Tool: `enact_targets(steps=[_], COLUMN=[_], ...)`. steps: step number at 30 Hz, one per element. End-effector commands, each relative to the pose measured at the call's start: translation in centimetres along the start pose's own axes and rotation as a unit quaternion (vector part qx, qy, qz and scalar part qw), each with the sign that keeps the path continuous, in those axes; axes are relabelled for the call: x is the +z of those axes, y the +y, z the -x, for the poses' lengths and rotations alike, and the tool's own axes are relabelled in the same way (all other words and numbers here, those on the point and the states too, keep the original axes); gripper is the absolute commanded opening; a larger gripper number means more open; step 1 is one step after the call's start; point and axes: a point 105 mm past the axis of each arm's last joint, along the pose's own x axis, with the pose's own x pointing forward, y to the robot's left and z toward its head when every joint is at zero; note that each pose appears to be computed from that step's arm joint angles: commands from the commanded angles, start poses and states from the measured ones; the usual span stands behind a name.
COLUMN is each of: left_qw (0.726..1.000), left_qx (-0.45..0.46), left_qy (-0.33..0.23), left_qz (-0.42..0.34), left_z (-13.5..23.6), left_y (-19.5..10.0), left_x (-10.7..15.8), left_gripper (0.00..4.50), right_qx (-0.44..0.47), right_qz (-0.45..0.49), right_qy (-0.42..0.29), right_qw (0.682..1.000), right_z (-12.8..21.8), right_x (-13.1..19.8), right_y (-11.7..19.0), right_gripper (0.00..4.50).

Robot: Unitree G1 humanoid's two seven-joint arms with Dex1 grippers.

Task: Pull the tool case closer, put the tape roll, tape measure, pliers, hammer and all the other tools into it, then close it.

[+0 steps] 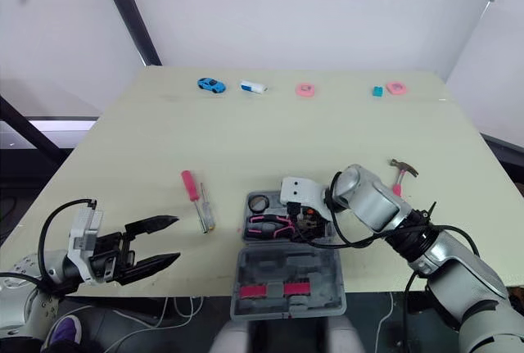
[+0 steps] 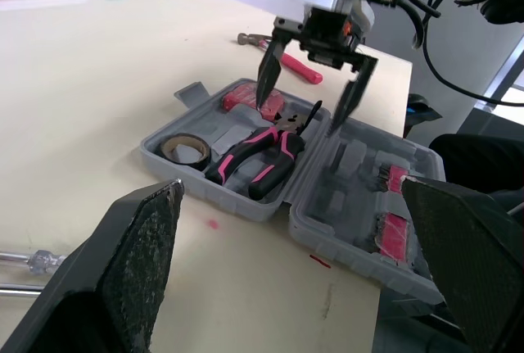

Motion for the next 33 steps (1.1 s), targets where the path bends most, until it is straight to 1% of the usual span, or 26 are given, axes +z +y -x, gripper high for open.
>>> enact_targets(steps=[1, 4, 5, 6, 7, 10, 11, 12, 13, 14, 15, 16, 20, 24, 30, 33], left_qw=[1.000, 1.000, 1.000, 1.000, 1.000, 1.000, 1.000, 1.000, 1.000, 1.000, 1.000, 1.000, 1.000, 1.000, 1.000, 1.000], left_qx=[-0.001, -0.001, -0.001, -0.002, -0.003, -0.005, -0.005, -0.005, -0.006, -0.006, -0.006, -0.007, -0.007, -0.003, 0.010, 0.016], left_qy=[-0.007, -0.010, -0.011, -0.012, -0.012, -0.014, -0.014, -0.014, -0.014, -0.014, -0.014, -0.014, -0.014, -0.012, 0.002, 0.006], left_qz=[-0.018, -0.017, -0.016, -0.015, -0.015, -0.015, -0.015, -0.016, -0.016, -0.016, -0.016, -0.017, -0.018, -0.016, -0.005, -0.003], left_z=[-0.1, -0.2, -0.3, -0.4, -0.5, -0.7, -0.8, -0.8, -0.8, -0.9, -0.9, -0.9, -1.1, -1.1, -1.4, -1.6], left_y=[-0.2, -0.2, -0.3, -0.4, -0.4, -0.4, -0.4, -0.4, -0.4, -0.4, -0.4, -0.4, -0.4, -0.3, -0.2, -0.1], left_x=[0.7, 0.6, 0.5, 0.5, 0.5, 0.6, 0.6, 0.6, 0.6, 0.7, 0.7, 0.7, 0.6, 0.5, -0.2, -0.4], left_gripper=[4.50, 4.50, 4.50, 4.50, 4.50, 4.50, 4.50, 4.50, 4.50, 4.50, 4.50, 4.50, 4.50, 4.50, 4.50, 4.50], right_qx=[-0.034, -0.021, -0.023, -0.022, -0.023, -0.034, -0.037, -0.037, -0.033, -0.032, -0.031, -0.031, -0.024, -0.011, 0.032, 0.038], right_qz=[0.042, 0.002, -0.016, -0.027, -0.037, -0.042, -0.044, -0.045, -0.045, -0.046, -0.045, -0.048, -0.044, -0.043, -0.084, -0.100], right_qy=[-0.133, -0.204, -0.228, -0.237, -0.241, -0.236, -0.236, -0.236, -0.234, -0.231, -0.230, -0.224, -0.177, -0.111, -0.012, -0.010], right_qw=[0.990, 0.979, 0.973, 0.971, 0.970, 0.970, 0.970, 0.970, 0.971, 0.971, 0.972, 0.973, 0.983, 0.993, 0.996, 0.994], right_z=[1.5, 1.4, 1.3, 1.0, 0.6, -0.3, -0.5, -0.6, -0.8, -1.0, -1.2, -1.5, -3.0, -4.7, -7.2, -7.7], right_x=[2.9, 3.0, 3.0, 2.6, 2.0, 0.4, 0.1, -0.2, -0.4, -0.7, -0.9, -1.3, -3.6, -6.0, -10.1, -10.2], right_y=[-0.2, 0.5, 0.6, 0.8, 0.9, 0.9, 0.9, 0.9, 1.1, 1.1, 1.1, 1.1, 1.4, 1.8, 3.8, 4.1], right_gripper=[4.38, 4.38, 4.01, 3.86, 3.35, 2.16, 1.57, 1.24, 1.01, 0.63, 0.10, 0.03, 0.03, 0.03, 0.03, 0.03])
